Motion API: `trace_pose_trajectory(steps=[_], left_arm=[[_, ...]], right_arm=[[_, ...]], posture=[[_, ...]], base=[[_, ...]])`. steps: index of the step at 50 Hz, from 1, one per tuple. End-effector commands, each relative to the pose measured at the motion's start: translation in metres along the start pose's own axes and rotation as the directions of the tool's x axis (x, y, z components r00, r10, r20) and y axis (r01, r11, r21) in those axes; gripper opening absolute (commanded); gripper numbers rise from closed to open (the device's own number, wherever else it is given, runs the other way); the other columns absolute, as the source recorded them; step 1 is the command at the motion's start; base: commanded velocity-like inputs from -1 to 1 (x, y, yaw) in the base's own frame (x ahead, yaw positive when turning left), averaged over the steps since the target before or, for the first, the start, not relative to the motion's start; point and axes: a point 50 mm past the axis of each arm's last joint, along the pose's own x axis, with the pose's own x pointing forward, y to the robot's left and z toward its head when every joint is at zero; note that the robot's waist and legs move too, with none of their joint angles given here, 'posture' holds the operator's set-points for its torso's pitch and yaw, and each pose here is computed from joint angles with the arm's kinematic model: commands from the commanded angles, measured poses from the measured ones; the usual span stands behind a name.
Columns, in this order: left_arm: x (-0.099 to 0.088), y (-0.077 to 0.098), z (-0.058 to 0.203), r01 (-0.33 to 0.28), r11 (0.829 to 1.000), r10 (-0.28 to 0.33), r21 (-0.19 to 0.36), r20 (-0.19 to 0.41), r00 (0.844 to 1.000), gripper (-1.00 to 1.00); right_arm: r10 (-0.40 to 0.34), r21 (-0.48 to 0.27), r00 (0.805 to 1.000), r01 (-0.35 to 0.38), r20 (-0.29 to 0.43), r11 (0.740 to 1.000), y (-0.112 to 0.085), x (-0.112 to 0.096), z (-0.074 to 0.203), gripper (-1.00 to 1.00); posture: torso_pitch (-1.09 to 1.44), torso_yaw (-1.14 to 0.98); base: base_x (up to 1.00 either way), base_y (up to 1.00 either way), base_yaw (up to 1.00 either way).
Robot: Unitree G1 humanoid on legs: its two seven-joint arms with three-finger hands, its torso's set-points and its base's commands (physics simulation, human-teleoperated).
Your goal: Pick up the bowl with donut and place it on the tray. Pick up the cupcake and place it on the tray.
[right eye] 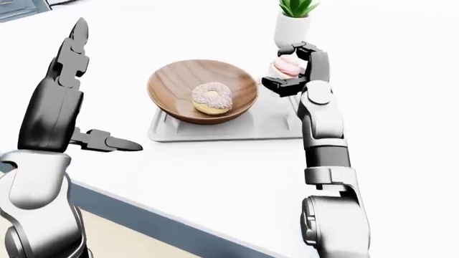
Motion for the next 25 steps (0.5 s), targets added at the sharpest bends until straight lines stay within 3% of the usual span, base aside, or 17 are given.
trace_pose_trajectory(steps=[1, 25], left_arm=[[0.0, 0.008, 0.008, -0.052, 0.999, 0.051, 0.01, 0.047, 0.998, 1.0], [-0.002, 0.005, 0.007, -0.052, 0.999, 0.052, 0.006, 0.051, 0.997, 1.0]], right_arm=[[-0.01, 0.011, 0.988, 0.009, 0.154, 1.0, -0.003, -0.001, 0.036, -1.0], [-0.038, -0.032, 0.996, 0.04, 0.076, 0.999, -0.014, 0.001, 0.001, -1.0]], posture=[[0.0, 0.0], [0.0, 0.0]], base=[[0.0, 0.0, 0.0], [0.0, 0.0, 0.0]])
